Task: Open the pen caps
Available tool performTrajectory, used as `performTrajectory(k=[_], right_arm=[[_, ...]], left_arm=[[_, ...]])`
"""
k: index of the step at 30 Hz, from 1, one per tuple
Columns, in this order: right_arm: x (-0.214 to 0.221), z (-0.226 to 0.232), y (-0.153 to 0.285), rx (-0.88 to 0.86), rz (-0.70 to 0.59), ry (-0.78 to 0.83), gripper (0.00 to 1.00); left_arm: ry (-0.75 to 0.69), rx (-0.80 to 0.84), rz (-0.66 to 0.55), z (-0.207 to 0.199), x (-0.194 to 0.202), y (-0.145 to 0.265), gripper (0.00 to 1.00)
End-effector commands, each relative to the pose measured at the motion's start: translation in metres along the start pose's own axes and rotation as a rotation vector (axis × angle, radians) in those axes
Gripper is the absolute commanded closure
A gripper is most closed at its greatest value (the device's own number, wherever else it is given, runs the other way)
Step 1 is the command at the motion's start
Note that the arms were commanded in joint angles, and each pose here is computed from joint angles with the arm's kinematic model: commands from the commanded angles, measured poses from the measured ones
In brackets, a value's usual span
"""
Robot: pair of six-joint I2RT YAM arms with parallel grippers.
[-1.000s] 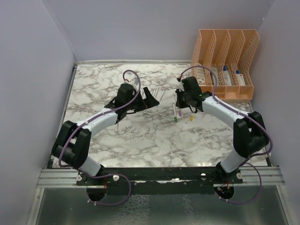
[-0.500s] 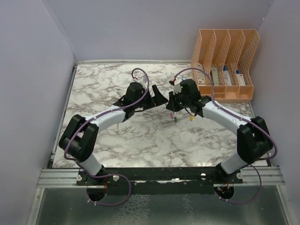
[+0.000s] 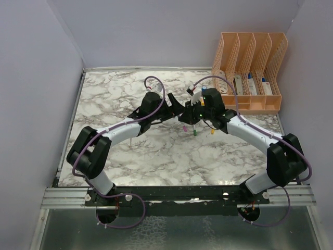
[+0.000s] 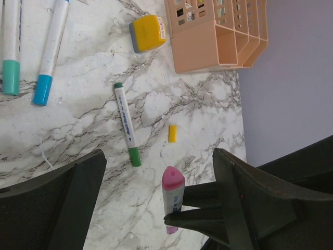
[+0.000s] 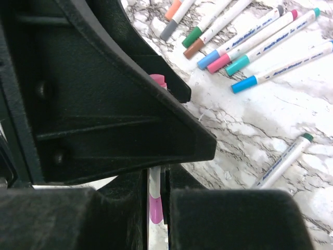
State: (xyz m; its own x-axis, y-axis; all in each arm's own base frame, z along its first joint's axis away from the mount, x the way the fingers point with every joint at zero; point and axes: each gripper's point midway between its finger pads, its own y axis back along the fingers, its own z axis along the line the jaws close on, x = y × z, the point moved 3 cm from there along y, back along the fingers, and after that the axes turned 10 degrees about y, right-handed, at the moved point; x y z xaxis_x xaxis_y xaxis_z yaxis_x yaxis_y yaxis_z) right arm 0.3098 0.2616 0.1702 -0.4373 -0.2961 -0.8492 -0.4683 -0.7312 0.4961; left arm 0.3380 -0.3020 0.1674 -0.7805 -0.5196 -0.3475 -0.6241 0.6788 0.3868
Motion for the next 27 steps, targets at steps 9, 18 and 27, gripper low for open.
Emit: performTrajectory(k=[9, 18, 27], right_arm=[[-0.029, 0.014, 0.009, -0.024, -0.161, -0.032, 0.99], [-0.028, 0.010, 0.004, 0.002, -0.156, -0.055, 0.99], [-0.032, 0.009, 0.000, -0.001, -0.150, -0.049, 0.98]], left_arm=[[0.029, 0.077, -0.053, -0.022, -0.001, 0.006, 0.32], [0.040, 0.101, -0.047, -0.027, 0.004, 0.008, 0.60], [0.052, 0.112, -0.035, -0.029, 0.007, 0.008, 1.00]])
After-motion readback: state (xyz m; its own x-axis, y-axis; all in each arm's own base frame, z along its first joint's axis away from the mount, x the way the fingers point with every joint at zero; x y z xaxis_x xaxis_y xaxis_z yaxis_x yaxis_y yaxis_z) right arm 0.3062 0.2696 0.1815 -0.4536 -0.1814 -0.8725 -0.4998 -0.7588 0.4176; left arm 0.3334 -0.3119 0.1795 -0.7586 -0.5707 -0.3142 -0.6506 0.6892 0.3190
